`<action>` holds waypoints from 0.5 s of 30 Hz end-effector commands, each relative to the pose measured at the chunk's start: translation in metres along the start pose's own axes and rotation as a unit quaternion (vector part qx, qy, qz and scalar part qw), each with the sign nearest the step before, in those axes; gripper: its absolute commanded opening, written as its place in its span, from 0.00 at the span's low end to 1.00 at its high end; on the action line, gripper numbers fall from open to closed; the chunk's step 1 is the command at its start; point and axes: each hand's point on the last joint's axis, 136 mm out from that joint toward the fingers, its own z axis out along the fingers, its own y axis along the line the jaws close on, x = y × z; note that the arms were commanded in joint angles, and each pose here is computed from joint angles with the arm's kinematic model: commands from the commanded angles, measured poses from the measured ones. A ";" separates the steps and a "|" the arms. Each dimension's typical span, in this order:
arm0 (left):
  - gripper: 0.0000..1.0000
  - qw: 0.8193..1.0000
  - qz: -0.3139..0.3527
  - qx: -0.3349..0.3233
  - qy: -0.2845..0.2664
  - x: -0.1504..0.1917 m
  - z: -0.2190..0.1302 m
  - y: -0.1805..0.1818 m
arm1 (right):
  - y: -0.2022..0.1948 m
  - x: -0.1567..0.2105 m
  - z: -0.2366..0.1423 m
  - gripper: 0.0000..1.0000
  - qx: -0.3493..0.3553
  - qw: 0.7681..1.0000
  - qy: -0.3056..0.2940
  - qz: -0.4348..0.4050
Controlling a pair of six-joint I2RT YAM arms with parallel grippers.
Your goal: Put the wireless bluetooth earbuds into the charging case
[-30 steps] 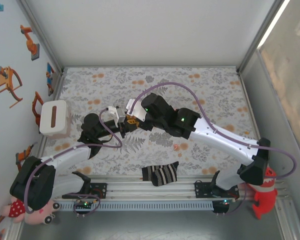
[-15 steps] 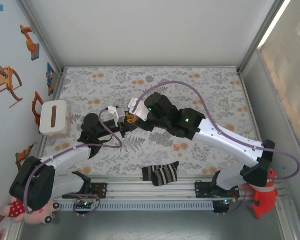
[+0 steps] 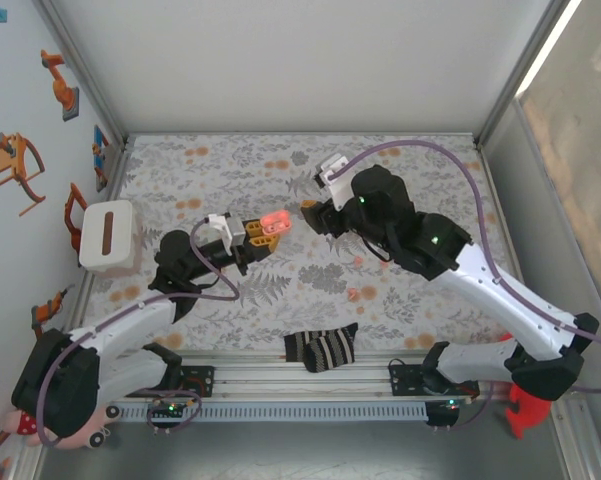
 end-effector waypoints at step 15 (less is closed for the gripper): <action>0.00 0.999 0.029 -0.038 0.017 -0.010 -0.025 -0.010 | -0.063 0.159 0.014 0.87 0.099 0.948 0.252 0.166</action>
